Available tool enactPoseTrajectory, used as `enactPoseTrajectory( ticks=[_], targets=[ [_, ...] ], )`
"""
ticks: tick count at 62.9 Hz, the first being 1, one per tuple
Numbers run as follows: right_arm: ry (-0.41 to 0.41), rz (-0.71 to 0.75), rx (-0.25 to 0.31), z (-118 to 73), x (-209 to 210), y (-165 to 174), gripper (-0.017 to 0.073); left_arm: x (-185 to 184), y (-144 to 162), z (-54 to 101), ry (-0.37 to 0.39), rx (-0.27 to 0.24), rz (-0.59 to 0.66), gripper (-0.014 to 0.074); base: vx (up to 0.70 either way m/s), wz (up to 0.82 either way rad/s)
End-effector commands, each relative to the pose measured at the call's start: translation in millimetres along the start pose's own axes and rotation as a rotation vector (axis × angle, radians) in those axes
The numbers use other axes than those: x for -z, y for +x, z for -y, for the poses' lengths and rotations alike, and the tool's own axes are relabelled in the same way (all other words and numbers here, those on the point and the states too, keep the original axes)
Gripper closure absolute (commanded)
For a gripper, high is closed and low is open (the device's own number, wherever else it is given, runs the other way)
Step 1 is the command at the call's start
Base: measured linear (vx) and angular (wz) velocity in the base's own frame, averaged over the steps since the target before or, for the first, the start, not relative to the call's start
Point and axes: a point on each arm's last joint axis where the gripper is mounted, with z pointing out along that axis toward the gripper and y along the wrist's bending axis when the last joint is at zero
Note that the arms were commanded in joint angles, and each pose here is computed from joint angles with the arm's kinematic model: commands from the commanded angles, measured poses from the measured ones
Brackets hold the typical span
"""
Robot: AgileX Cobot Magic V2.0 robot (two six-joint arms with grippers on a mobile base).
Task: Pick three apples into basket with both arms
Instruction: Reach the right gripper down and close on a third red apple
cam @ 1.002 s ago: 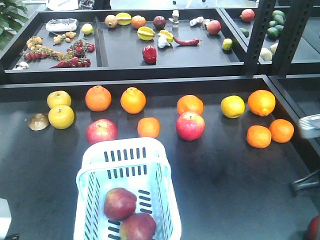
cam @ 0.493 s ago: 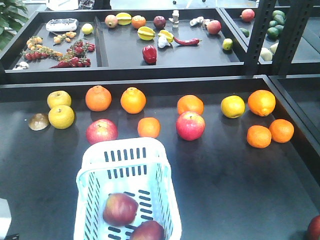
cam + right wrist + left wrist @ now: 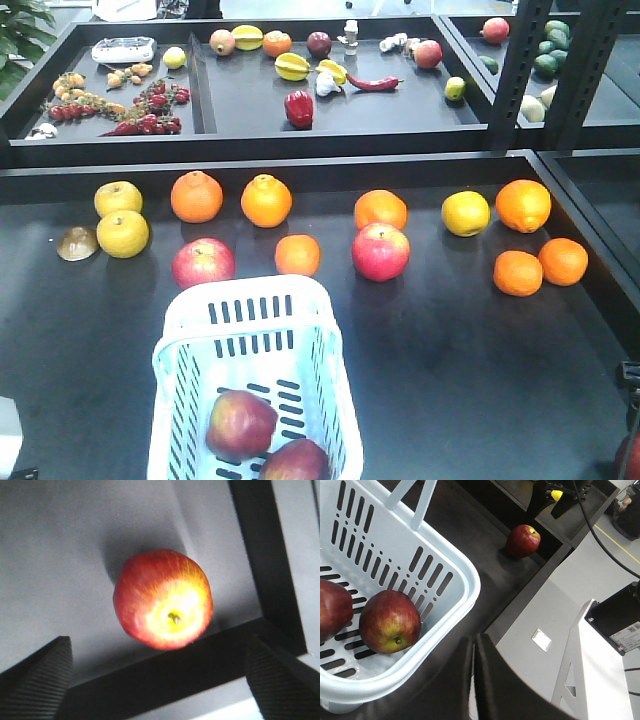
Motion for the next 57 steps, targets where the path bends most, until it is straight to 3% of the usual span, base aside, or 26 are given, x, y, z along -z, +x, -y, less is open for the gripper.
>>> enactPoseTrajectory(
  ticks=[1, 30, 57],
  targets=[
    [0.004, 0.060, 0.000, 3.0, 6.2, -8.5, -0.0070, 1.4, -10.2, 4.0, 0.025, 0.023, 0.049, 0.0600, 0.00, 0.00],
    [0.050, -0.022, 0.049, 4.4, -32.6, -19.1, -0.0050, 1.4, -10.2, 4.0, 0.025, 0.023, 0.049, 0.0600, 0.00, 0.00],
    [0.055, -0.026, 0.047, 3.5, -50.2, -24.8, -0.0038, 1.4, -10.2, 4.0, 0.025, 0.023, 0.049, 0.0600, 0.00, 0.00]
  ],
)
